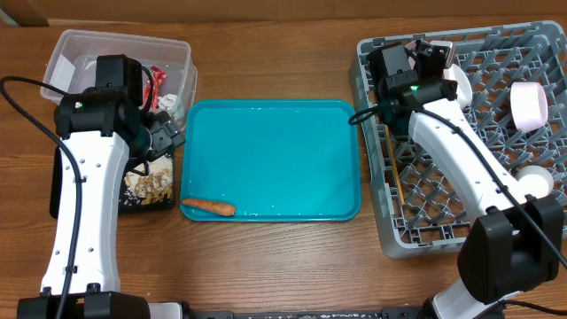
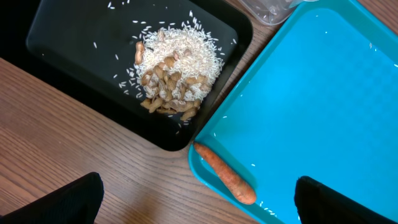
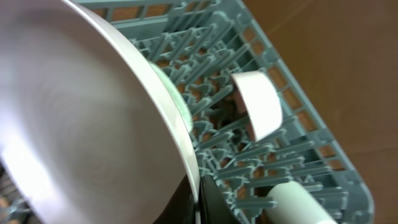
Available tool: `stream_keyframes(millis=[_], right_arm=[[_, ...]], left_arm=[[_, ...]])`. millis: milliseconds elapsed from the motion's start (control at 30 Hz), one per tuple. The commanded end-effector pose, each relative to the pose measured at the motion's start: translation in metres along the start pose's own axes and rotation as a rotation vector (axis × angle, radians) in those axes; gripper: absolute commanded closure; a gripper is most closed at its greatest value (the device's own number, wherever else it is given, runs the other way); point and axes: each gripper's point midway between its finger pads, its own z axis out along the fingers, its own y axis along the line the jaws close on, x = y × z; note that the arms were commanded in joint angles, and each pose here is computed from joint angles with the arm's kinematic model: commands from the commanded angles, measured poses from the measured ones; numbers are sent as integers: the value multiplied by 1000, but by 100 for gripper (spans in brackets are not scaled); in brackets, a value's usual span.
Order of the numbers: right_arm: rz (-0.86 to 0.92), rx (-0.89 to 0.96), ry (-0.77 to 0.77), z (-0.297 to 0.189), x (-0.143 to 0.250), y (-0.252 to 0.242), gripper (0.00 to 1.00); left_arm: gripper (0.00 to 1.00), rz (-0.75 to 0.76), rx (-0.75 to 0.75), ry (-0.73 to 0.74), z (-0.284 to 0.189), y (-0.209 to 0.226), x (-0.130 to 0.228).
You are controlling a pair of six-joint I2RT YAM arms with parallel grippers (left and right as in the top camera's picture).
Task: Sort waste into correct bins and load items into the dishwasher
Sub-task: 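Lift the white plate into the dish rack and stand it upright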
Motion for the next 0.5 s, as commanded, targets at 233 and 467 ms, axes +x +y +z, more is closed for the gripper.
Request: stream_keyframes(millis=[233, 467], right_arm=[[22, -187, 64, -8, 10, 34, 80], [6, -303, 85, -29, 15, 52, 76]], left_arm=[[0, 0, -13, -5, 2, 4, -1], [0, 1, 2, 5, 2, 2, 0]])
